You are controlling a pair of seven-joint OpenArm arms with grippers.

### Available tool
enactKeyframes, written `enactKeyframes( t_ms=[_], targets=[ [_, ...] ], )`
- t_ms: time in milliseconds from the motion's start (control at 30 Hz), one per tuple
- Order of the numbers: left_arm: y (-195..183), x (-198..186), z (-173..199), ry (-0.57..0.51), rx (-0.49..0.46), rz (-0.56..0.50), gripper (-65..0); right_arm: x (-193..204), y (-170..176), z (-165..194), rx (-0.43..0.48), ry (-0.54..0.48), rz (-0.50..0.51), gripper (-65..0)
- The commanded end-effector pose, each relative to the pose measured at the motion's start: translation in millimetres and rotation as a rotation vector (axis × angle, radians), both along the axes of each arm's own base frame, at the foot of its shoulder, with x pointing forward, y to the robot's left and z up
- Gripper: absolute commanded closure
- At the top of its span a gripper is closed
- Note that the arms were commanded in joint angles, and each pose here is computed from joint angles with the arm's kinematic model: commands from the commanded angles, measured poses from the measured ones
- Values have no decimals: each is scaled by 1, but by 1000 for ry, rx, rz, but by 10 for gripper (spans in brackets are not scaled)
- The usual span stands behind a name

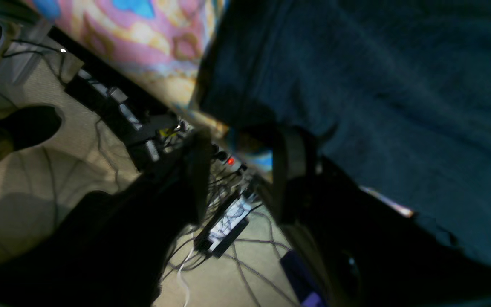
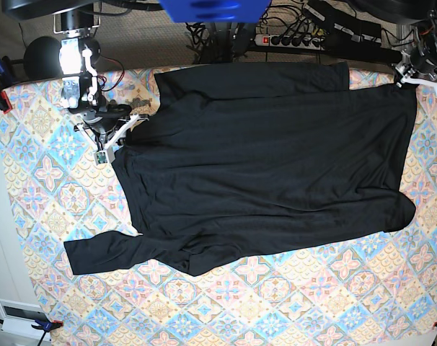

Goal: Layout the t-shirt on the table in an organized manner, then fold the t-shirt properly
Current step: 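Hold the hem corner with the right gripper and shoulder with the left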

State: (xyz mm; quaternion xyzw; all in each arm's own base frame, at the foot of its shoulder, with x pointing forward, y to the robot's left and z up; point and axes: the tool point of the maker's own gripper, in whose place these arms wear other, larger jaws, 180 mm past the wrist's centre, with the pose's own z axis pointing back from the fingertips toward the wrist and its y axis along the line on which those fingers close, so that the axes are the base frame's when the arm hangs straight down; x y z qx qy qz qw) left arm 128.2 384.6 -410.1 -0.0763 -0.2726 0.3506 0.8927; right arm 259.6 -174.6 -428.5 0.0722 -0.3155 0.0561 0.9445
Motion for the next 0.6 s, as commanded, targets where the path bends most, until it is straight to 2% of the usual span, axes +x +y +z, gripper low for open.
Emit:
enactKeyframes(
  t_ms=[0,133,567],
  targets=[
    [7,9,15,-45,20,-14,-227,-5,1,-3,3,29,9,-26],
    [25,4,29,-61,44,17,-227,-5,1,-3,3,29,9,-26],
    [23,3,24,-53,39,18,-227,18,7,10,17,-21,9,-26]
  ],
)
